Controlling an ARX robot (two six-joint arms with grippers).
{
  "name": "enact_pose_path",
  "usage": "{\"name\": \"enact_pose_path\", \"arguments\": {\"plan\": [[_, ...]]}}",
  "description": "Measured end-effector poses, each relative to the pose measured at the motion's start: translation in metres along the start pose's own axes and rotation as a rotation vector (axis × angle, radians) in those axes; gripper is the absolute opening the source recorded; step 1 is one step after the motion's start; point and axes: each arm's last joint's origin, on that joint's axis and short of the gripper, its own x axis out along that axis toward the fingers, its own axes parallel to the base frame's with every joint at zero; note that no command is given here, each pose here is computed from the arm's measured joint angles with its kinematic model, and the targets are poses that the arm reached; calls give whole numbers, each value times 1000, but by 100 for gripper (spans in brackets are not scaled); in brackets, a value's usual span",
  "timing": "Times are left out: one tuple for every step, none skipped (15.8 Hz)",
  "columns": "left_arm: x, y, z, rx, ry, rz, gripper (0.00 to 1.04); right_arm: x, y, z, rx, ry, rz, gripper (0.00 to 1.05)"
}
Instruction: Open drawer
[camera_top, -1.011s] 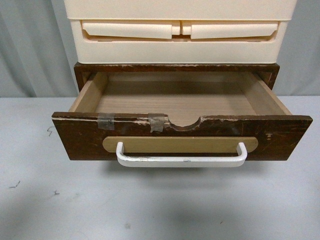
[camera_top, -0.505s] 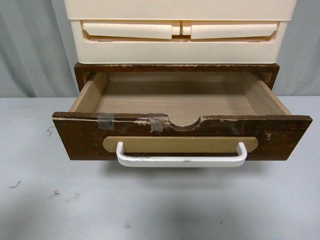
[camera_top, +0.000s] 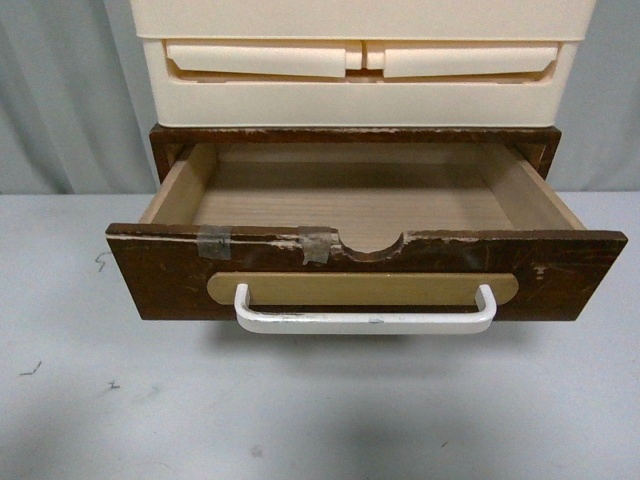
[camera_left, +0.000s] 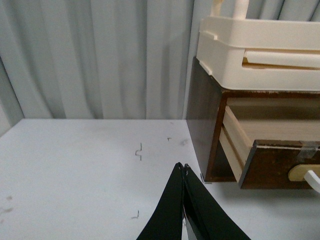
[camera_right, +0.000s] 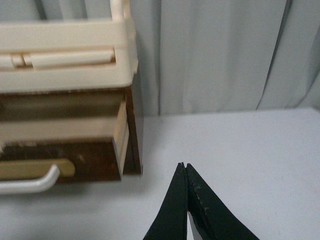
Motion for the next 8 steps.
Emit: {"name": "enact_pose_path", "arguments": {"plan": [[0, 0, 0, 0, -4, 0, 2, -2, 0, 5, 0, -50, 1, 2], [0, 0, 0, 0, -5, 0, 2, -2, 0, 2, 0, -22, 1, 2], [0, 0, 0, 0, -4, 0, 2, -2, 0, 2, 0, -30, 1, 2], [0, 0, 0, 0, -4, 0, 6, -2, 0, 2, 0, -29, 1, 2], [0, 0, 0, 0, -4, 0, 18, -2, 0, 2, -1, -31, 1, 5], [0, 0, 0, 0, -4, 0, 29, -2, 0, 2, -1, -30, 1, 18], [0, 0, 0, 0, -4, 0, 42, -2, 0, 2, -1, -30, 1, 31], [0, 0, 0, 0, -4, 0, 53, -2, 0, 2, -1, -31, 1, 42]]}}
